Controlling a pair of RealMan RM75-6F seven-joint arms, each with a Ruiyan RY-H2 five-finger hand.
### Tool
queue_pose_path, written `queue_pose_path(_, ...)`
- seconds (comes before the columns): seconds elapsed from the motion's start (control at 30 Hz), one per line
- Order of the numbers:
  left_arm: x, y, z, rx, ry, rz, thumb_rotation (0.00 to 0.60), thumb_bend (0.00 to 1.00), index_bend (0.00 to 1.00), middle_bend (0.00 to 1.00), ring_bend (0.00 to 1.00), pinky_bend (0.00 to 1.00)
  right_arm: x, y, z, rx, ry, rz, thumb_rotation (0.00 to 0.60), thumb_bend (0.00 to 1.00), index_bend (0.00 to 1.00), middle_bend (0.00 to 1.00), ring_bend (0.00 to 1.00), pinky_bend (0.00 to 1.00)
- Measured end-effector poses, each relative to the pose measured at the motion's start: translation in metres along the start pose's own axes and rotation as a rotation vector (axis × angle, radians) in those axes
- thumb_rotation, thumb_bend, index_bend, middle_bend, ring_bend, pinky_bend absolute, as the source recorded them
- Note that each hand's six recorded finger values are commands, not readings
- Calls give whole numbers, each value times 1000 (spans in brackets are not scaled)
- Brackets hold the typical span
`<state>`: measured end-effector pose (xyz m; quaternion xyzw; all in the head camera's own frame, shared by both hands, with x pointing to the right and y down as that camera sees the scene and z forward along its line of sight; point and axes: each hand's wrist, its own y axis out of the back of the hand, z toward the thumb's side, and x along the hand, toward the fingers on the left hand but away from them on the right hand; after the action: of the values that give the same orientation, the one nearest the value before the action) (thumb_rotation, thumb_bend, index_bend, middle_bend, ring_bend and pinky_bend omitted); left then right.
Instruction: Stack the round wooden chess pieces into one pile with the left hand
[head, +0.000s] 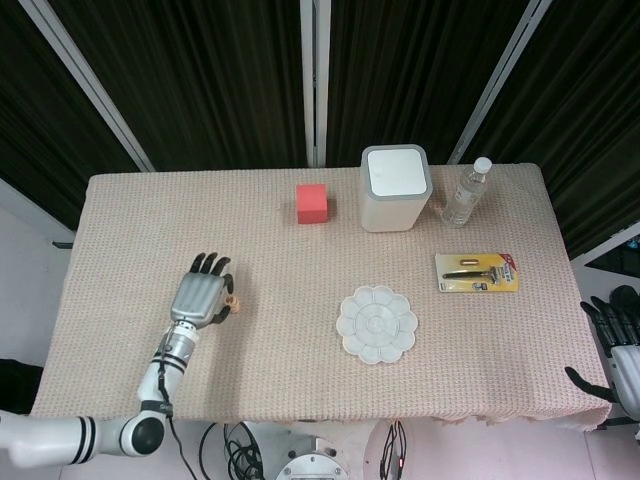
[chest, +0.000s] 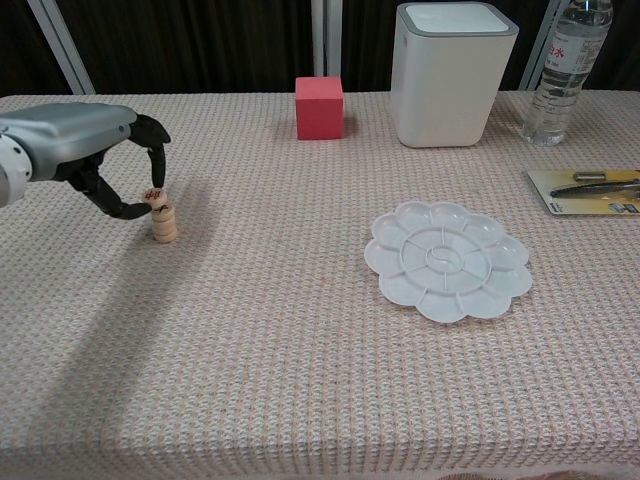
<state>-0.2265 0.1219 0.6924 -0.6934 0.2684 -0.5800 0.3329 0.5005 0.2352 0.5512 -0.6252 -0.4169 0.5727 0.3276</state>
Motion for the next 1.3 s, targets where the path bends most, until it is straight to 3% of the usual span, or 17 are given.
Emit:
queue_pose_path(0.73, 4, -8, -3, -13, 9, -17, 600, 300, 472, 109, 0, 0, -1, -2, -1, -3, -2, 6, 600, 150, 0, 0, 0, 0)
queue_pose_path(1.3, 0, -5, 1, -20, -5, -25, 600, 299, 335, 98, 0, 0, -2, -1, -1, -1, 0, 4, 600, 152, 0, 0, 0, 0)
